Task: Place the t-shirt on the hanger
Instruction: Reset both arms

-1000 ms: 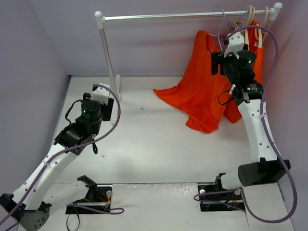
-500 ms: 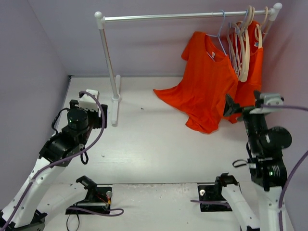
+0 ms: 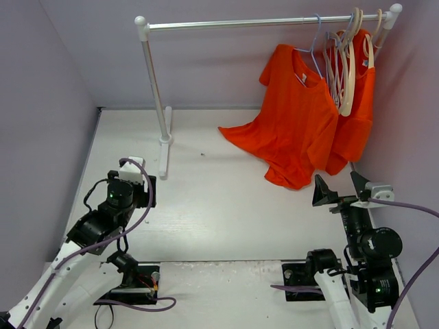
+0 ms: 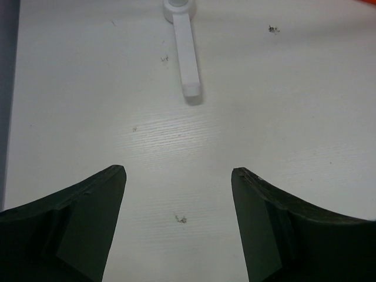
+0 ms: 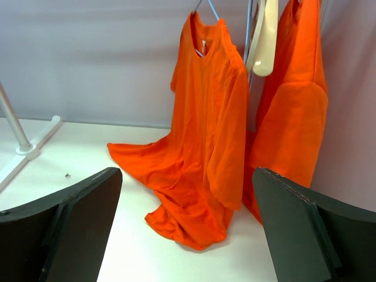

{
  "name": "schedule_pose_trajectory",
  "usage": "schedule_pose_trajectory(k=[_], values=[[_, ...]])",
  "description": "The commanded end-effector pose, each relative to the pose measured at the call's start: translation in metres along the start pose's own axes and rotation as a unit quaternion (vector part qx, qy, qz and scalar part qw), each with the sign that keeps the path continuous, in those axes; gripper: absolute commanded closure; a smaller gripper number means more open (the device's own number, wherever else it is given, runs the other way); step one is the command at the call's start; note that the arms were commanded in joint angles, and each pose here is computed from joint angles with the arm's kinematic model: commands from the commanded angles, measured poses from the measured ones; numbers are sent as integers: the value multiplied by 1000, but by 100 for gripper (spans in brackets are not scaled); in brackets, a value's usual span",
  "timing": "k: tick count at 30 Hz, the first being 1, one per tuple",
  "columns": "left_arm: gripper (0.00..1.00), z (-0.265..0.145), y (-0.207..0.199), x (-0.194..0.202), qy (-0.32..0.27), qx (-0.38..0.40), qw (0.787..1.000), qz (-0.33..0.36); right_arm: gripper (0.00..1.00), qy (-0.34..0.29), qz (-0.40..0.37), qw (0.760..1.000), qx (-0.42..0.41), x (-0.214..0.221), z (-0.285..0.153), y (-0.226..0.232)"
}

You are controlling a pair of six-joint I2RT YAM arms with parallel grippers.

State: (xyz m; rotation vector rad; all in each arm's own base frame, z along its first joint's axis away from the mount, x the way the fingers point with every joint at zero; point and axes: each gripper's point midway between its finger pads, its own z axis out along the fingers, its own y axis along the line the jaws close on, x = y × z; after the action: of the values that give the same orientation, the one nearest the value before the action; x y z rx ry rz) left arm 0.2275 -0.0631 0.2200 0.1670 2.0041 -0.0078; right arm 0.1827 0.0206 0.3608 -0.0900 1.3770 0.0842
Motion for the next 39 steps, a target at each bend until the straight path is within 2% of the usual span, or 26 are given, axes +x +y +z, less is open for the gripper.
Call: schedule_pose_trajectory(k=[1,12,39], values=[[27,3,-1,-15,-37,-2,999,-32,0,-36,24,999,30,-9,-1,-9],[27,8,3,-6,-53,-11,998,-26,0,-83,51,994,52,7,-21,-16],[27,13,4,-1,-36,-16,999,-28,0,-88,59,993,58,15,-17,-18]])
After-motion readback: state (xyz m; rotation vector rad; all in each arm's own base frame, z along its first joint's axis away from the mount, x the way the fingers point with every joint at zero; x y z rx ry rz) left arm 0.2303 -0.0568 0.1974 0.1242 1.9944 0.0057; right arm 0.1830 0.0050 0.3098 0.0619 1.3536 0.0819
